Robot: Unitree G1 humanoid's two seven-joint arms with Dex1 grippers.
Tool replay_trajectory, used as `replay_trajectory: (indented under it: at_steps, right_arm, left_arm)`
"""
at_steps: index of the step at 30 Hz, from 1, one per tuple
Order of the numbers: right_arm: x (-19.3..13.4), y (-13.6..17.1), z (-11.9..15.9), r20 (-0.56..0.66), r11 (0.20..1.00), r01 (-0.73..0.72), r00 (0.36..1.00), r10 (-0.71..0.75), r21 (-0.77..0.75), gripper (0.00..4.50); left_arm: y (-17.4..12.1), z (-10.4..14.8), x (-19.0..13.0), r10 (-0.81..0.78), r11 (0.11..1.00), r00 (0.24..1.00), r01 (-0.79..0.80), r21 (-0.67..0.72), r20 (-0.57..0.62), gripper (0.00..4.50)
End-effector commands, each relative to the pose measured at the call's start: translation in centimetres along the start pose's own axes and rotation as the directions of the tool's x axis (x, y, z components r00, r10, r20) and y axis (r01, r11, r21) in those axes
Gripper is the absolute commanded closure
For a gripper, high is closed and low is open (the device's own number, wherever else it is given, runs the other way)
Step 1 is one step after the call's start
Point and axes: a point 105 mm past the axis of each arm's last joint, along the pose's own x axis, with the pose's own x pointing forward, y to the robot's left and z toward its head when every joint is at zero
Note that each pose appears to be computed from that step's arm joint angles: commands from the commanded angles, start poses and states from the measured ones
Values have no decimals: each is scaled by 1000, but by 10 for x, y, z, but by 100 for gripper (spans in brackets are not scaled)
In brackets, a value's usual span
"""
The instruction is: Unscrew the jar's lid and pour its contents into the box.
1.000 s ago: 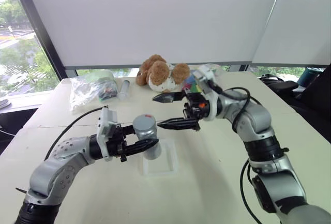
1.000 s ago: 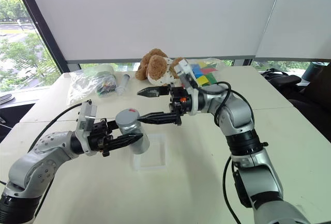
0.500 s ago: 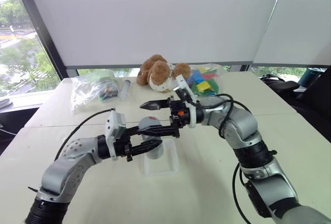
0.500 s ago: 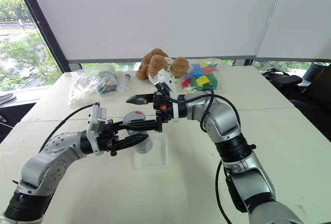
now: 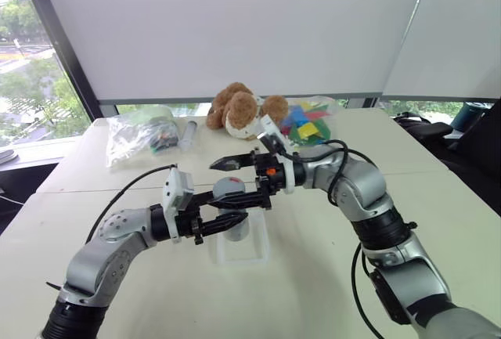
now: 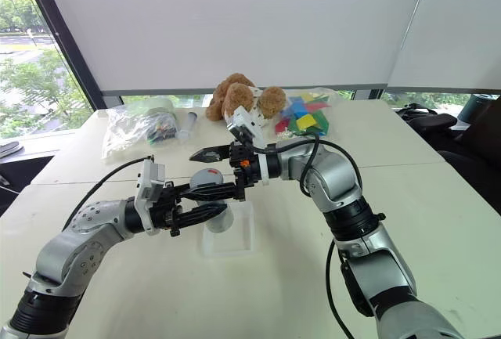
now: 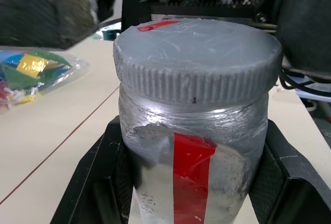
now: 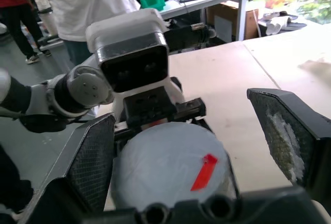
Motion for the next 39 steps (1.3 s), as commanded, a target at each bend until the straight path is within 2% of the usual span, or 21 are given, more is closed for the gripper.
replay_trajectory:
  at_steps: [1,6,13,17,24,28,31,34,39]
  right_arm:
    - [1,-2,7,20,999,16,1000,-15,-43,6]
    - [-4,-9,2,13,998,54,998,-54,-35,6]
    - [-29,-19,-10,-16,994,106,994,-107,-26,6]
    - [-41,-17,-8,25,994,108,994,-109,17,6]
    - [-62,-11,-20,-4,992,110,994,-110,63,6]
    - [-68,-6,-17,15,994,86,996,-88,70,6]
    - [-63,6,-6,59,997,22,998,-26,69,6]
    - [-45,16,9,100,999,-32,995,29,29,6]
    - [-19,18,21,92,1000,-24,996,23,7,6]
  left_arm:
    - [-3,14,1,-20,998,999,18,54,33,232]
    - [-3,14,1,-22,998,999,20,56,31,232]
    - [-4,15,0,-23,998,999,21,59,27,232]
    - [-4,14,-2,-21,998,1000,19,59,22,232]
    - [-3,13,-4,-17,998,1000,16,58,15,232]
    - [-3,12,-5,-17,998,1000,16,57,11,232]
    - [-3,12,-5,-17,998,1000,17,56,10,232]
    - [-3,11,-4,-21,998,1000,21,54,9,232]
    - [-4,9,-3,-28,998,1000,27,50,7,232]
